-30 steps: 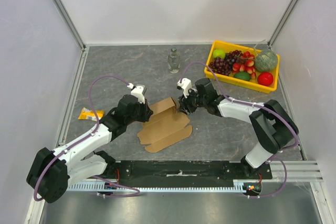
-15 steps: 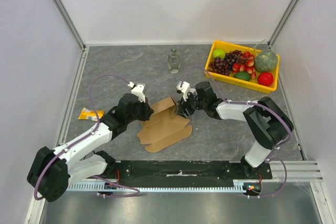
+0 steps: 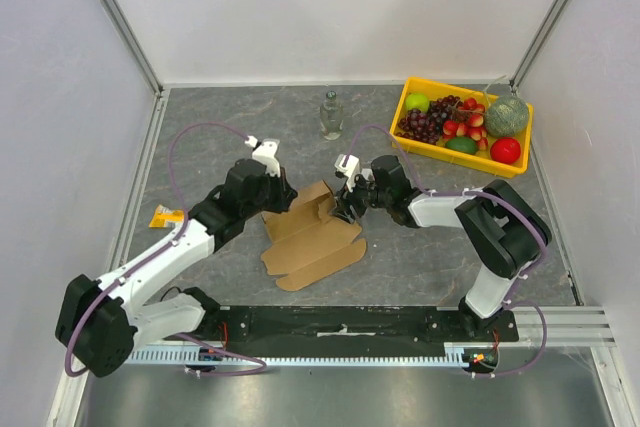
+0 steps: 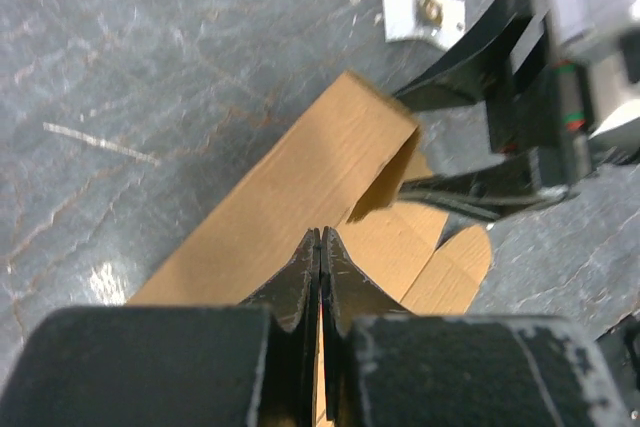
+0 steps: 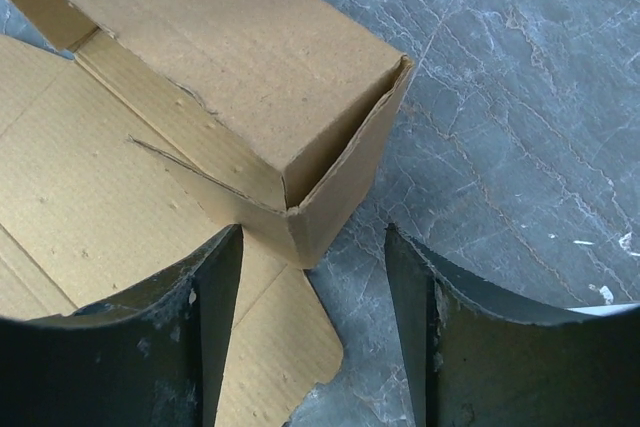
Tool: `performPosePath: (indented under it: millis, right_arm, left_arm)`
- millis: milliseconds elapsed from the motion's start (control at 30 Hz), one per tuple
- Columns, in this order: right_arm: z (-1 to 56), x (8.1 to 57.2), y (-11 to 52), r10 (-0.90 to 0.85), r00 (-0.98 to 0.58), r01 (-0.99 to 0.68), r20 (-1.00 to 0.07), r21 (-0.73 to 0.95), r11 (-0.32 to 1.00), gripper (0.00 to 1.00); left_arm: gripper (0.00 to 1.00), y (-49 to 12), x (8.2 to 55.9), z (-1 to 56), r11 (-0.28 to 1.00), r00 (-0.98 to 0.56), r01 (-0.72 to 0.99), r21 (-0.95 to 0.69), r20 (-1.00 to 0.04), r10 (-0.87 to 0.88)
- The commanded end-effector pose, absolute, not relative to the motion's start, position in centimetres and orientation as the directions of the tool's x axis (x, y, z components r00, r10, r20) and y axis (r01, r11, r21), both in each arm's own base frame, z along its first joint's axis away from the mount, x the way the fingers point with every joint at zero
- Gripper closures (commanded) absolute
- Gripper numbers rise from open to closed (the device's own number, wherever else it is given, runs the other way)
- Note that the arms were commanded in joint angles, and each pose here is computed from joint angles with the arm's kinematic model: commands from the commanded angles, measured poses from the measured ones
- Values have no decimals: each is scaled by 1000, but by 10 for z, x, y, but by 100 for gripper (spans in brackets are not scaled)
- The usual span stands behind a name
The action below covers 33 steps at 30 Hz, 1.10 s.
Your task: Fold the paper box
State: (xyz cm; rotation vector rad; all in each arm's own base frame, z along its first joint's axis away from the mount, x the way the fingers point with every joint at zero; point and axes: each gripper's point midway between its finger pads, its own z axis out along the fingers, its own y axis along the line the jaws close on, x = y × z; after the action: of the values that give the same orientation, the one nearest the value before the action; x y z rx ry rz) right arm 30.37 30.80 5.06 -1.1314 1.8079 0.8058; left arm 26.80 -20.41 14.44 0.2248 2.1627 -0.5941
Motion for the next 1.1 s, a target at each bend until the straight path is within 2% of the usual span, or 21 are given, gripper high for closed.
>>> performPosePath:
  millis: [0,167,467,533,700,1067]
  right_arm:
    - [60,310,315,-353,-175,-931,-919,39,362,34]
    - [62,313,317,-349,-167,-932,-922,31,362,33]
    - [66,316,319,-343,-153,-933,-927,21,360,32]
    - [66,315,320,-342,-153,-934,-927,23,356,32]
    - [67,316,320,-342,-150,-935,-928,21,355,30]
    - [71,325,320,-318,-150,-918,-936,12,396,27]
  left_arm:
    - [98,-219,290,191,853,-532,433,-292,-846,-20]
    - [95,-225,319,207,872,-482,435,-225,-876,14]
    - [96,-220,375,166,910,-551,349,-224,-834,6]
    - [93,-218,383,156,917,-569,333,-221,-822,9]
    - [88,-227,388,137,903,-611,354,-242,-792,27]
    - [89,-256,383,108,838,-687,434,-332,-723,69]
